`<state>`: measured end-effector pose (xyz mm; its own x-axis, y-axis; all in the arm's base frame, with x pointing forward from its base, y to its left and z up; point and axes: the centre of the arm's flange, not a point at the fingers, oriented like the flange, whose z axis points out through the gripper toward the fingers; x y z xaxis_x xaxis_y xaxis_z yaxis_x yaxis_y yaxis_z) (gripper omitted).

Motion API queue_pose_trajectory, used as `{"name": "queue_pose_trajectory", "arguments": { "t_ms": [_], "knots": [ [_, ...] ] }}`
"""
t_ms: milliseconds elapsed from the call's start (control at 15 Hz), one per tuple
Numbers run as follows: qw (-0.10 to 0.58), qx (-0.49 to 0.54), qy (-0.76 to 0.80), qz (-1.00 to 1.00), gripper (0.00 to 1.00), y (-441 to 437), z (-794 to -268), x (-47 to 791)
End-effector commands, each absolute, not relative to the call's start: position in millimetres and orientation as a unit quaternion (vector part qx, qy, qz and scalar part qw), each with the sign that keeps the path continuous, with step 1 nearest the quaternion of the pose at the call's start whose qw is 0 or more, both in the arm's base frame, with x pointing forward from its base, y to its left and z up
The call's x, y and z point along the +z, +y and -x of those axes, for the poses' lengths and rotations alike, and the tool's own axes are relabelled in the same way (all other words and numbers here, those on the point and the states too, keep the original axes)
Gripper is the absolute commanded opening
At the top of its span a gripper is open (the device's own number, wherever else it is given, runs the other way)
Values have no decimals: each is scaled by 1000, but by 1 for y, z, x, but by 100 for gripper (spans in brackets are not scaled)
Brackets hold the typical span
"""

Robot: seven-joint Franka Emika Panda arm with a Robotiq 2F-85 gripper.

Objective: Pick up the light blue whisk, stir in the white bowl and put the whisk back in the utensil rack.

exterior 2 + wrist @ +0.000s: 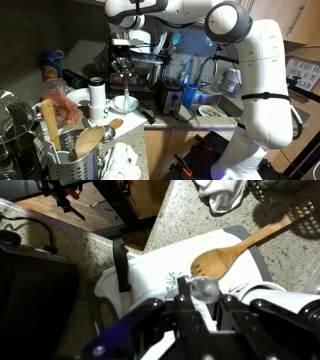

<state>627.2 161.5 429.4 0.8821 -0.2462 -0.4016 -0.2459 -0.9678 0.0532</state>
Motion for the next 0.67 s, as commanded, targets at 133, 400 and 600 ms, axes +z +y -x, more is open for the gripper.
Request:
{"name": "queue_pose_trajectory", "arguments": {
  "t_ms": [133,400,600],
  "knots": [
    [2,-217,-156,-964,11,172,-662,454],
    [28,-189,-201,-961,11,163,-668,454],
    [44,-185,-227,-955,11,152,-667,447]
  ]
}}
